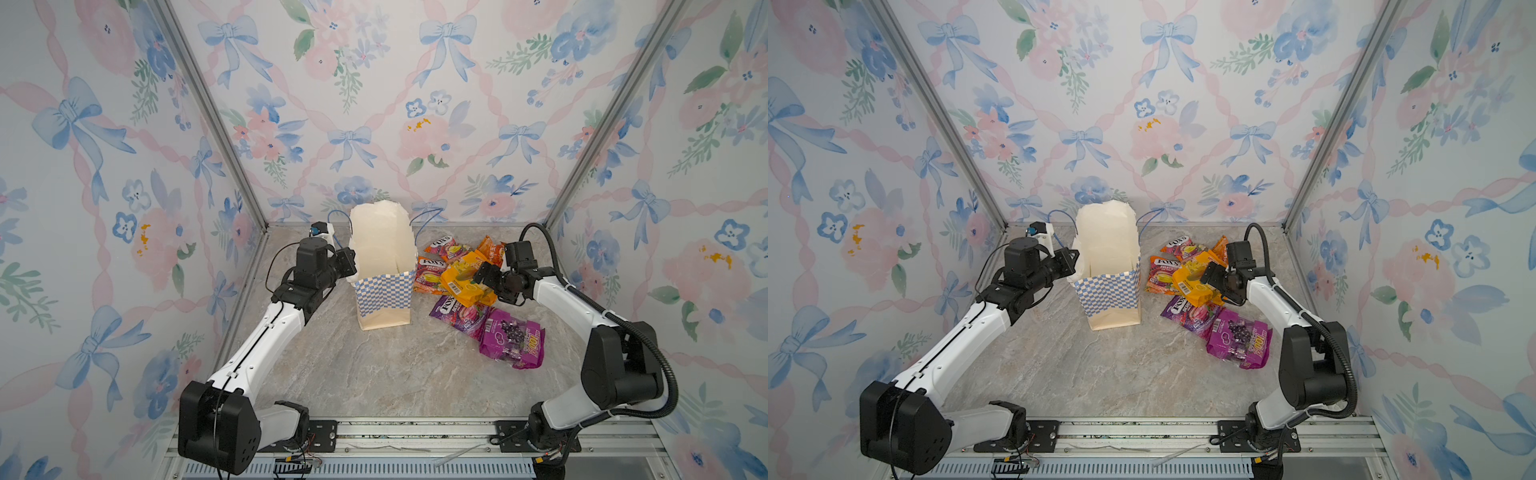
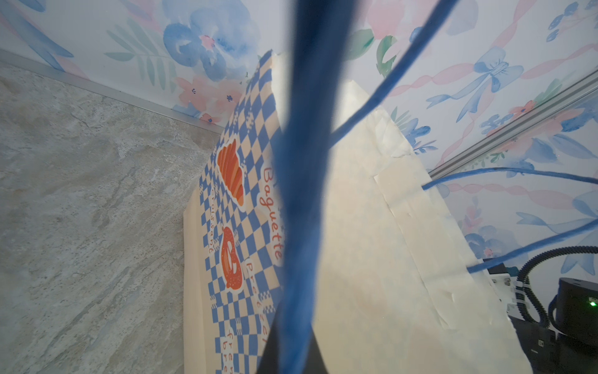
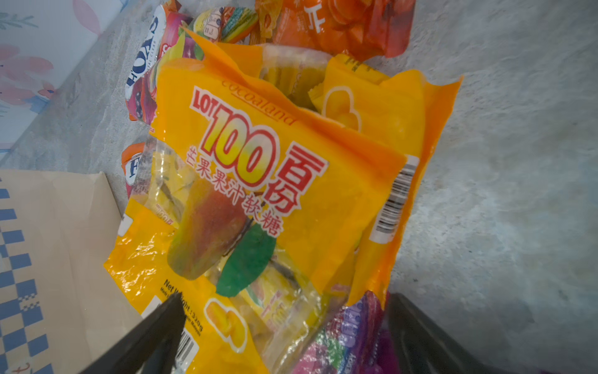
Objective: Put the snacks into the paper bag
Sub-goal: 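Lower the right gripper onto the yellow '100' gummy bag and close it, then lift the yellow gummy bag with the right gripper toward the paper bag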
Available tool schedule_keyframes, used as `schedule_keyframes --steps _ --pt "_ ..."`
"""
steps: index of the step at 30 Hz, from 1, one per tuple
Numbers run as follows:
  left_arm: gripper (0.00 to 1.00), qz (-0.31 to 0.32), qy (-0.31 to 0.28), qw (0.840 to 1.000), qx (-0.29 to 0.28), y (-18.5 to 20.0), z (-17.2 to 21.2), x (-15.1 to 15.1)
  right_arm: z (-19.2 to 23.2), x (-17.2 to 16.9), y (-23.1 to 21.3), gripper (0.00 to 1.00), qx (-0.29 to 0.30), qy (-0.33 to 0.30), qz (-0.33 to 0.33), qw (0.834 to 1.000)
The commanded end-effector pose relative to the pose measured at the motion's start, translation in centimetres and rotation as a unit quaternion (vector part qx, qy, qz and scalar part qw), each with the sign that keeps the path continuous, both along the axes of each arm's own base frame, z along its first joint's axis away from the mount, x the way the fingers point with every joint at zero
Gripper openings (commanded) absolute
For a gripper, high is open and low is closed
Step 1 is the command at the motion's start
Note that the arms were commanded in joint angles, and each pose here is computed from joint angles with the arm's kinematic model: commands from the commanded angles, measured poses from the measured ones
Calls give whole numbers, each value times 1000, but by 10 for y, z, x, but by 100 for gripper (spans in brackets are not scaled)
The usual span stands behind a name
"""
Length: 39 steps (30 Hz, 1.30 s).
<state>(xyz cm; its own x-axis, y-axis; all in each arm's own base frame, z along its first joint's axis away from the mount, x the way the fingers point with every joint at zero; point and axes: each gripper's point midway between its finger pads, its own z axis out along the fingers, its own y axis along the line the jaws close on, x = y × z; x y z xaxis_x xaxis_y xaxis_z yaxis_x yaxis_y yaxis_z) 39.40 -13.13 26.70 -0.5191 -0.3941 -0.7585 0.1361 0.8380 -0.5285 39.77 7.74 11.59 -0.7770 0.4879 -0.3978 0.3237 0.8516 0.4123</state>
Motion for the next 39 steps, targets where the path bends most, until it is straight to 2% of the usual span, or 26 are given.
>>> schedule_keyframes --steps 1,8,18,26,33,39 --pt "0 2 -12 1000 -9 3 6 -3 -14 -6 10 97 37 22 -4 999" --pt "0 0 -10 1000 -12 3 4 -1 -27 -13 24 97 75 33 6 997" --pt "0 1 -9 1000 -15 4 4 -2 -40 -1 49 99 129 28 17 991" --pt "0 5 -6 1000 -15 6 1 -2 -51 5 58 98 147 32 15 988" --pt "0 5 -8 1000 -17 6 2 -1 -51 7 56 85 153 25 10 988" --pt "0 3 -6 1000 -18 6 -1 -1 -47 8 56 67 153 21 14 988"
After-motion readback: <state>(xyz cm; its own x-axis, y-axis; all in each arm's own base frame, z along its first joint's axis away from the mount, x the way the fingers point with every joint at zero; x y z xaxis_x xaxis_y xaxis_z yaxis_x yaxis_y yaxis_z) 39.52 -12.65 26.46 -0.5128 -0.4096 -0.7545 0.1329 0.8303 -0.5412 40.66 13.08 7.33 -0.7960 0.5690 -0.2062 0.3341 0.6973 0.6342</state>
